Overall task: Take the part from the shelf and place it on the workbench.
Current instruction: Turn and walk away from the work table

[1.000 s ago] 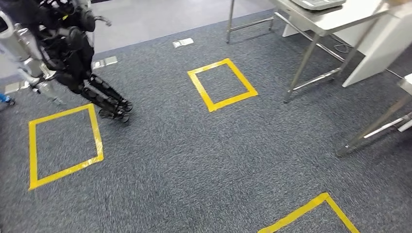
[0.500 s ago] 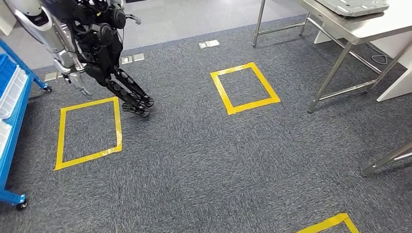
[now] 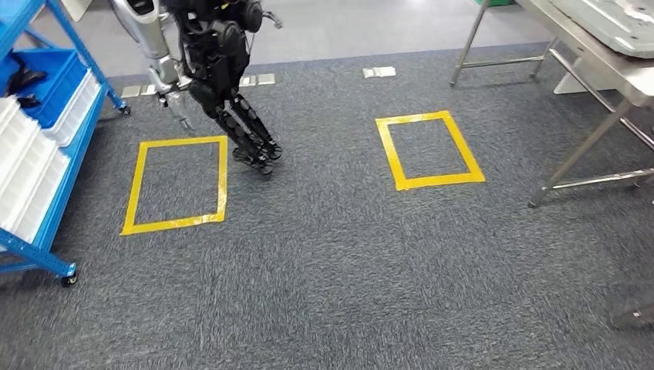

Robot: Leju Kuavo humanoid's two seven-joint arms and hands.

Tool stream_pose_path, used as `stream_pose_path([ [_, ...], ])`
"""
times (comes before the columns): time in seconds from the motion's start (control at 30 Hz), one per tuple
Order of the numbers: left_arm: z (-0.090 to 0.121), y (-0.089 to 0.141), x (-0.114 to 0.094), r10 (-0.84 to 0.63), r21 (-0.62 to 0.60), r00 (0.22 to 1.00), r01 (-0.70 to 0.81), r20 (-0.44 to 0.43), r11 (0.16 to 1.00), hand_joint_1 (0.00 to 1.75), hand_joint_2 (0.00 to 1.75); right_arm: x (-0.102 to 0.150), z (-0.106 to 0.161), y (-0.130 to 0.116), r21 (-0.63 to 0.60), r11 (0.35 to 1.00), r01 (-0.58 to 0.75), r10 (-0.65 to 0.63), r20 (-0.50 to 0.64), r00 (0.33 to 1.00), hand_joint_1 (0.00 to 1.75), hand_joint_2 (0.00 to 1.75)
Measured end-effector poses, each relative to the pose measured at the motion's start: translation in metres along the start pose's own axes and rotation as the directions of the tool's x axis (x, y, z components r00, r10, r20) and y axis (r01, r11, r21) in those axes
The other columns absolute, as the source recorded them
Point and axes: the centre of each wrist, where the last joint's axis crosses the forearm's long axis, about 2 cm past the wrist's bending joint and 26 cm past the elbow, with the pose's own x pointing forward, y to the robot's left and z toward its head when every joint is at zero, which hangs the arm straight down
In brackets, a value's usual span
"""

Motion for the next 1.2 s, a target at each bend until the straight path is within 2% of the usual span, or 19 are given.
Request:
stream_pose_path([
  [0.37, 0.0, -0.003, -0.004, 0.026, -0.007, 0.999, -0.026, -0.021, 1.0, 0.0, 0.0, -0.002, 0.0, -0.002, 0.011, 0.999, -0.037, 0.037, -0.003, 0.999, 0.0, 0.0],
  [0.87, 0.003, -0.011, -0.004, 0.17, -0.023, 0.981, -0.173, -0.091, 0.985, 0.0, 0.0, 0.007, -0.003, 0.001, 0.111, 0.976, -0.186, 0.181, 0.051, 0.982, 0.0, 0.0],
  [1.2, 0.006, -0.02, -0.003, 0.168, -0.039, 0.982, -0.172, -0.091, 0.984, 0.0, 0.0, 0.006, -0.003, 0.001, 0.125, 0.97, -0.207, 0.203, 0.045, 0.978, 0.0, 0.0],
])
